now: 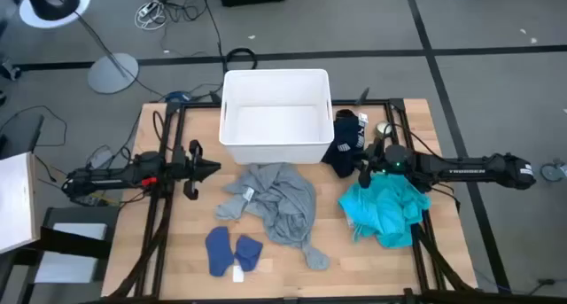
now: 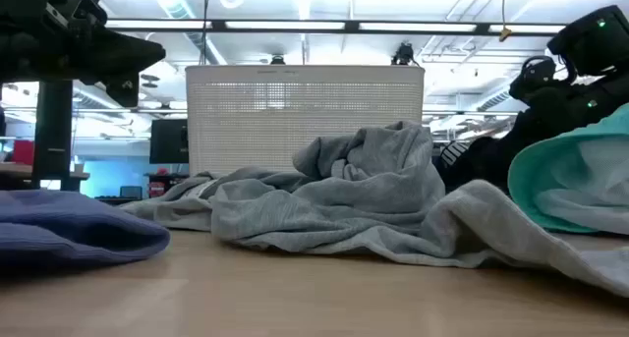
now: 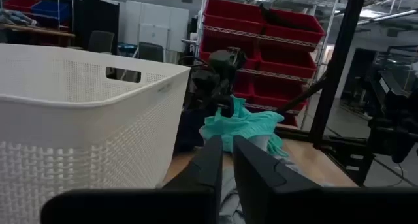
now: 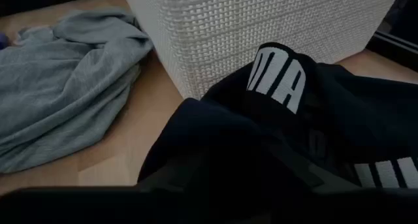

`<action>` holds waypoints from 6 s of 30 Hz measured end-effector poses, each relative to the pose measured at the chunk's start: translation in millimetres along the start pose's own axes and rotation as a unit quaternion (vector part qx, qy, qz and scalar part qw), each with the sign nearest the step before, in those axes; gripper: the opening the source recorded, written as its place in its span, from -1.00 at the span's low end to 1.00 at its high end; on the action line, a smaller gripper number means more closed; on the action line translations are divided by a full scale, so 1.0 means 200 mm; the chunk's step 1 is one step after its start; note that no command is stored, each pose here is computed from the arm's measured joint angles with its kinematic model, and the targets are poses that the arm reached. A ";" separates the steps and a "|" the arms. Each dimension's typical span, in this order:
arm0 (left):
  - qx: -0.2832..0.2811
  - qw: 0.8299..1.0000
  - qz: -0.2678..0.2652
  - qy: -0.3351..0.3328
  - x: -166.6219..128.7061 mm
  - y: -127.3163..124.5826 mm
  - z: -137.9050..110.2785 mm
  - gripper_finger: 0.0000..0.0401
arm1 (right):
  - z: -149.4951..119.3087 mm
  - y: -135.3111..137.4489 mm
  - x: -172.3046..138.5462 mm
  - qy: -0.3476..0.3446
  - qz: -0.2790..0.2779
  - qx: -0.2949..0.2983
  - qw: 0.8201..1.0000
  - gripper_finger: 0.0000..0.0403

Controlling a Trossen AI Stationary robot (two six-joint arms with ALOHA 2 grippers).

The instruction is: Sort clothes

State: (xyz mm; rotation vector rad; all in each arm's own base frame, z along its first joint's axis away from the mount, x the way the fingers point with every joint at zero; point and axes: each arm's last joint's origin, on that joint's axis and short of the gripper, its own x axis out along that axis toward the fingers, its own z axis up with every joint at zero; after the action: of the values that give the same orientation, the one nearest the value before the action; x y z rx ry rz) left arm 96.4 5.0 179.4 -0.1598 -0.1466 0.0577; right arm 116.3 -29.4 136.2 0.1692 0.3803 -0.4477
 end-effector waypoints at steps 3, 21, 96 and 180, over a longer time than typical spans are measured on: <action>0.000 1.000 0.000 0.000 0.00 0.00 0.00 -0.79 | 0.00 0.00 0.00 0.000 0.000 0.000 1.000 -0.35; 0.000 1.000 0.000 0.000 0.00 0.00 0.00 -0.79 | 0.00 0.00 0.00 0.000 0.000 0.000 1.000 -0.35; -0.100 0.989 -0.046 -0.100 -0.01 -0.02 0.10 -0.79 | 0.00 0.00 0.00 0.000 0.000 0.000 1.000 -0.35; -0.143 0.742 0.287 0.589 0.33 -0.87 -0.40 -0.50 | 0.01 0.00 0.00 -0.006 0.001 0.001 1.000 -0.35</action>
State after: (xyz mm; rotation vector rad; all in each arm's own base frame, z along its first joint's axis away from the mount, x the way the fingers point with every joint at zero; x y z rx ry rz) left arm 180.8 -173.7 138.8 -0.5195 1.1959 0.5416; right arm 116.8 -29.4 137.2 0.1694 0.3681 -0.4463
